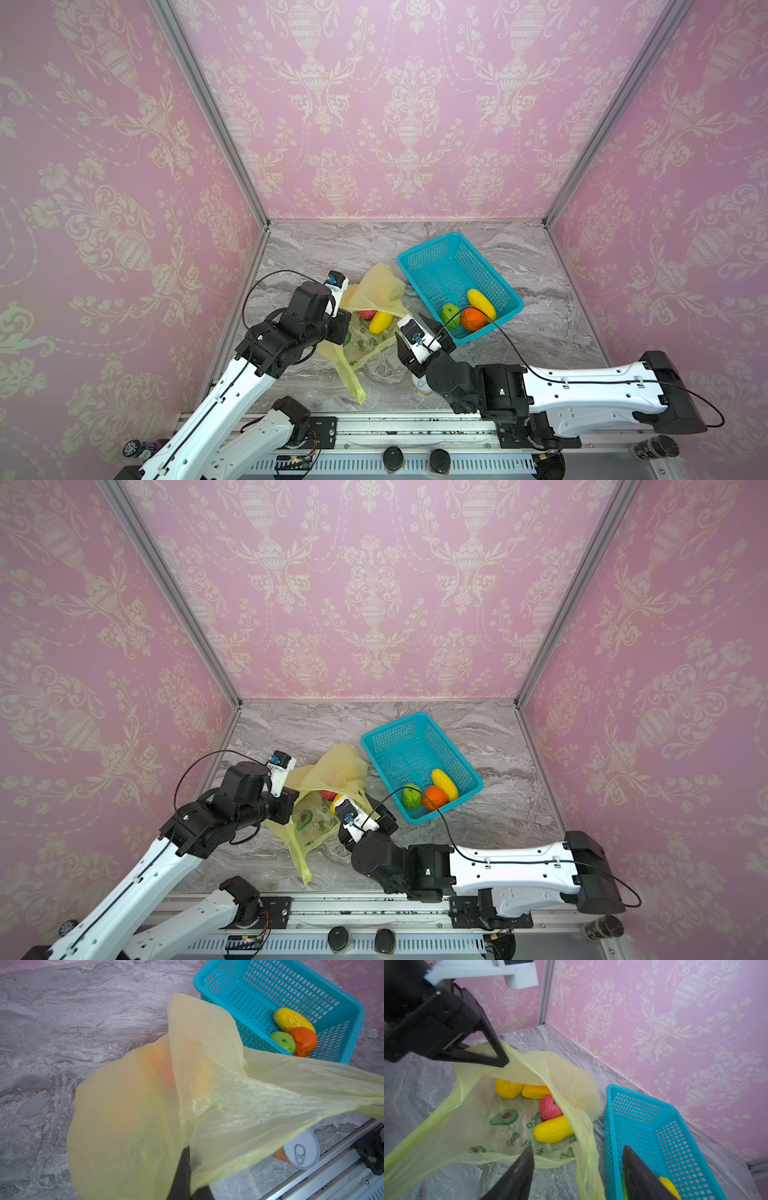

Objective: Untie the knot of the plastic bag and take out the fruit

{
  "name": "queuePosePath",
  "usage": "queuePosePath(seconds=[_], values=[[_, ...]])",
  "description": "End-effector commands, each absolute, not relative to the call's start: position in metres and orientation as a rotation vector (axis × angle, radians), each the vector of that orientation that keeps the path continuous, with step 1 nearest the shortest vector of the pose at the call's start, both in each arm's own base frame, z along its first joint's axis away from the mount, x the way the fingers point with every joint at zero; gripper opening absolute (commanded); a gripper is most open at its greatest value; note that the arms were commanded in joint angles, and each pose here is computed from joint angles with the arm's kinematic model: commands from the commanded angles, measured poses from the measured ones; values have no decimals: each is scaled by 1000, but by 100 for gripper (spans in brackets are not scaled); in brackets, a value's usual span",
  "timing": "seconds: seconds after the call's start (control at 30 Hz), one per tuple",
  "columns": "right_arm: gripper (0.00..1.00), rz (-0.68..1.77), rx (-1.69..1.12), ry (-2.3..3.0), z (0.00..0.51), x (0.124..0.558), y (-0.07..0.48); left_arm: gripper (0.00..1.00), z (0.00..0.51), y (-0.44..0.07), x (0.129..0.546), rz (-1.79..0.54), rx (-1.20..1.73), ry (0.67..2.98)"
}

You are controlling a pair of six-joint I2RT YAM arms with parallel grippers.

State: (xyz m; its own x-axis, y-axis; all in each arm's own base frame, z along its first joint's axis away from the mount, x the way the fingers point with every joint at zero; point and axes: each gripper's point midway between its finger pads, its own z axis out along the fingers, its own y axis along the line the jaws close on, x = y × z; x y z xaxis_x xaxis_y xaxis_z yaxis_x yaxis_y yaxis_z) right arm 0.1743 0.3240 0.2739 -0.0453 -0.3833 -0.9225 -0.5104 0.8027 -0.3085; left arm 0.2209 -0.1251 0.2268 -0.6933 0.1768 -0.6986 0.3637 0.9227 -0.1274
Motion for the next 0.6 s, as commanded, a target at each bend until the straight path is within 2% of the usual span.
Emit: queuePosePath(seconds=[0.0, 0.1, 0.17, 0.4, 0.57], values=[[60, 237, -769, 1642, 286, 164, 338, 0, 223, -116, 219, -293, 356, 2360], [41, 348, -832, 1654, 282, 151, 356, 0, 223, -116, 219, -293, 356, 2361], [35, 398, -854, 1675, 277, 146, 373, 0, 221, -117, 219, -292, 361, 2369], [24, 297, -750, 1786, 228, 166, 427, 0, 225, -116, 218, -295, 354, 2353], [22, 281, -636, 1862, 196, 185, 436, 0, 223, -117, 218, -298, 358, 2361]])
